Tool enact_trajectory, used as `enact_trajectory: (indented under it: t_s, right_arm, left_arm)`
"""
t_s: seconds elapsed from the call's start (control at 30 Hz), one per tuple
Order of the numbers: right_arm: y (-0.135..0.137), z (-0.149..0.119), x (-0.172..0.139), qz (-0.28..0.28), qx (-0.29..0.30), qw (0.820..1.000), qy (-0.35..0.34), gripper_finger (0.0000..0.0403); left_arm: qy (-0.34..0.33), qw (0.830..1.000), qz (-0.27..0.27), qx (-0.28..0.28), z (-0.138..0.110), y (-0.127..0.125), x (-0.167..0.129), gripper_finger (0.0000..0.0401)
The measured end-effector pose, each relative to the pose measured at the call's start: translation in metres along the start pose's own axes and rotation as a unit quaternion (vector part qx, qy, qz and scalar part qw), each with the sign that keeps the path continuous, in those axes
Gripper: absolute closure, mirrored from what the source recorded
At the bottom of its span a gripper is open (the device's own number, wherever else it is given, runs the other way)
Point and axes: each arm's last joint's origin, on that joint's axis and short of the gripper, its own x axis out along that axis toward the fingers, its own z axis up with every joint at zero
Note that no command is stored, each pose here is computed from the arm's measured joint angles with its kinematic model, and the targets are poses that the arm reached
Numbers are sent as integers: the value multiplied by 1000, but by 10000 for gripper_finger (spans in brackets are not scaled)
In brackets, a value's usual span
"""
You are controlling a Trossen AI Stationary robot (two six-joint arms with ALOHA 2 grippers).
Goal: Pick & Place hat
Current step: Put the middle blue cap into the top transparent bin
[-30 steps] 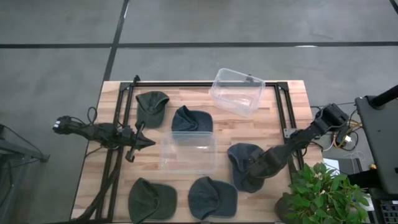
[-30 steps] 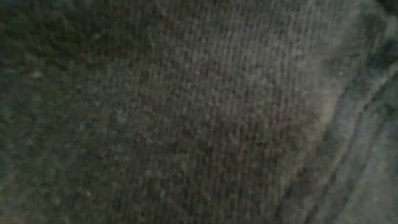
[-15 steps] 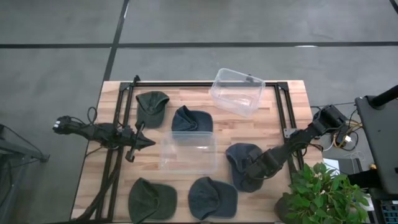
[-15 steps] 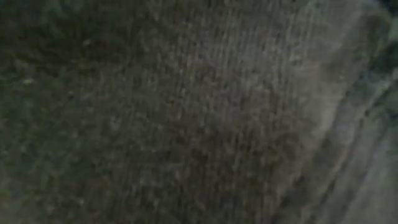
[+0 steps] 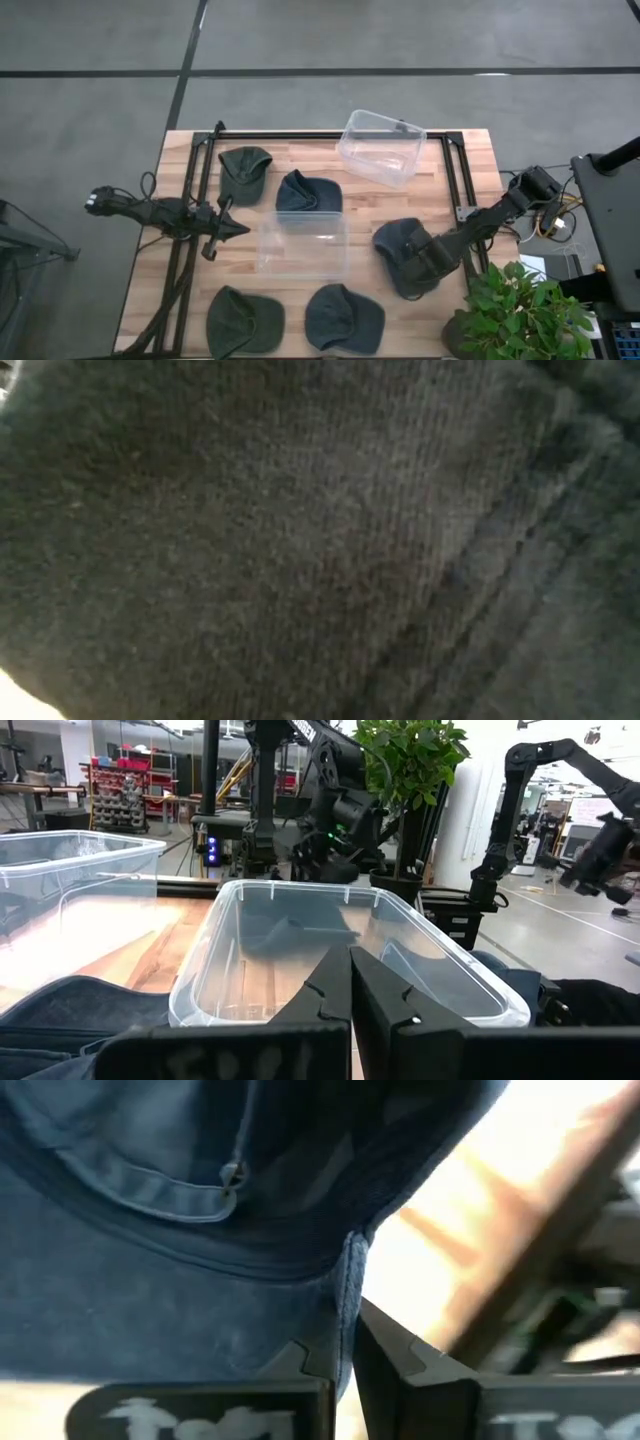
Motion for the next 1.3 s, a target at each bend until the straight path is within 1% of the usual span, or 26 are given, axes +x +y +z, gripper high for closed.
enact_trajectory:
  t_s: [0.1, 0.27, 0.3, 0.43, 0.53, 0.63, 0.83, 1.03, 1.13, 1.3]
  right_arm:
    - [-9, 2, -17, -24, -6, 999, -21, 389]
    - [-15, 6, -55, -33, -33, 996, -74, 390]
    - [-16, 7, -63, -31, -35, 995, -87, 390]
    - [-12, 14, -89, 16, -52, 987, -152, 391]
    - [-10, 25, -105, 33, -56, 980, -186, 391]
    - [-11, 38, -114, 36, -64, 976, -206, 391]
    - [-19, 69, -130, 29, -99, 970, -218, 391]
    - [-34, 102, -153, 17, -135, 957, -256, 391]
    - [-44, 115, -168, 9, -148, 947, -286, 391]
    - [-63, 130, -194, 17, -144, 936, -321, 391]
  left_arm:
    - [0, 1000, 0, 0, 0, 0, 0, 401]
    - [0, 1000, 0, 0, 0, 0, 0, 401]
    - [0, 1000, 0, 0, 0, 0, 0, 401]
    - [0, 1000, 0, 0, 0, 0, 0, 401]
    - [0, 1000, 0, 0, 0, 0, 0, 401]
    - [0, 1000, 0, 0, 0, 0, 0, 401]
    - [0, 1000, 0, 0, 0, 0, 0, 401]
    - [0, 1000, 0, 0, 0, 0, 0, 401]
    - [0, 1000, 0, 0, 0, 0, 0, 401]
    - [0, 1000, 0, 0, 0, 0, 0, 401]
